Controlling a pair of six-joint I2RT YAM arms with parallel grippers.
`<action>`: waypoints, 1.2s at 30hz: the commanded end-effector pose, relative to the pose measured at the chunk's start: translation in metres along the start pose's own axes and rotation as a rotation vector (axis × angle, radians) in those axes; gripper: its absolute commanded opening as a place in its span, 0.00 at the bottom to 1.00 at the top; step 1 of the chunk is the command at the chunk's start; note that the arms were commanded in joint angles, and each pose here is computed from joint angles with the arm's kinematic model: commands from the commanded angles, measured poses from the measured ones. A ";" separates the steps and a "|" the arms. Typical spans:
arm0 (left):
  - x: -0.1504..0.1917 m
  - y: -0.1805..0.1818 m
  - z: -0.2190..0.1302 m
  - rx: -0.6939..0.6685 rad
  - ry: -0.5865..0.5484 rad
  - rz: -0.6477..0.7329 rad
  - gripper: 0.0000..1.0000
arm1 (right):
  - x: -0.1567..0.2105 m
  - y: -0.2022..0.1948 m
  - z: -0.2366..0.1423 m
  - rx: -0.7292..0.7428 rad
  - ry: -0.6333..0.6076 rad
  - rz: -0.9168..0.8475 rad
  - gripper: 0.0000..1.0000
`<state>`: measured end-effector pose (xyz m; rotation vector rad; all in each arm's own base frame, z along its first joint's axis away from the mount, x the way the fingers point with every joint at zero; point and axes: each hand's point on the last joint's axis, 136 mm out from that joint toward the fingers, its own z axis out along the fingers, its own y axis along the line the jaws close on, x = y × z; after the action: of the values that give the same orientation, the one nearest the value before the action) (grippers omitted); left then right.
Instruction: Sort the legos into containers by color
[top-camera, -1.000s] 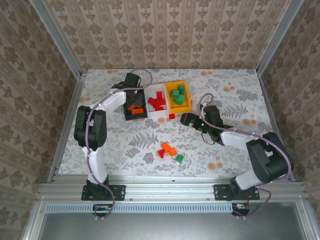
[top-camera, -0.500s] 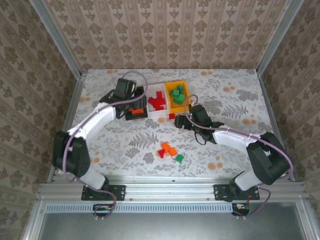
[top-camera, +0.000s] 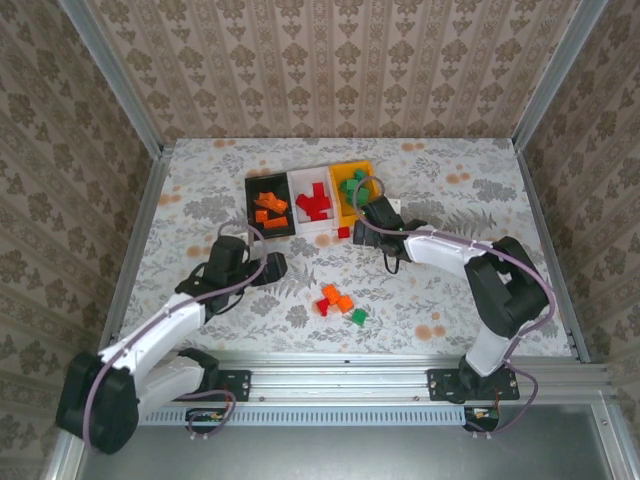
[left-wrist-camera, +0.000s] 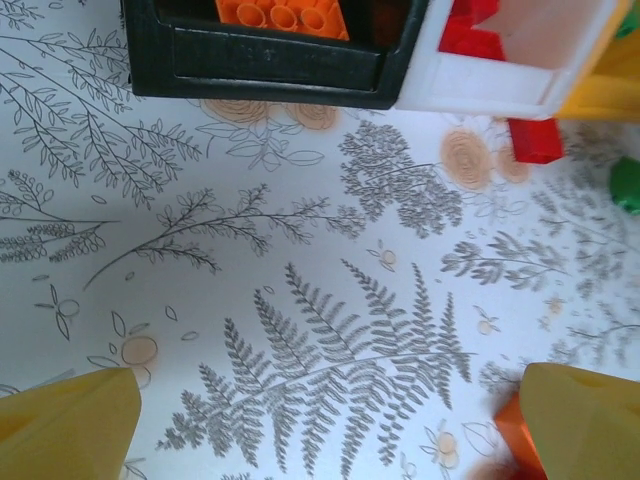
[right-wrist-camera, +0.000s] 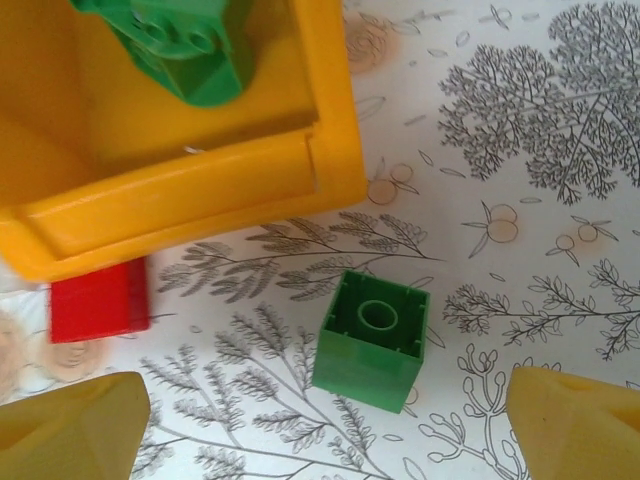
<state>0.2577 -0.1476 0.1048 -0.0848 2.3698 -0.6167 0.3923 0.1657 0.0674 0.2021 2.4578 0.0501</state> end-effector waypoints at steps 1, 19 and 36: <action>-0.012 -0.017 -0.017 0.102 -0.094 -0.051 1.00 | -0.003 -0.010 0.004 0.079 0.005 0.026 0.91; 0.004 -0.012 -0.020 0.133 -0.088 -0.083 1.00 | 0.009 -0.016 0.039 0.138 0.032 0.055 0.43; 0.004 -0.010 -0.005 0.165 -0.108 -0.246 1.00 | -0.062 0.022 -0.042 -0.102 -0.147 -0.040 0.28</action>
<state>0.2469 -0.1509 0.1143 -0.2169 2.2569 -0.7987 0.3965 0.1625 0.1182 0.2042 2.3217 0.0838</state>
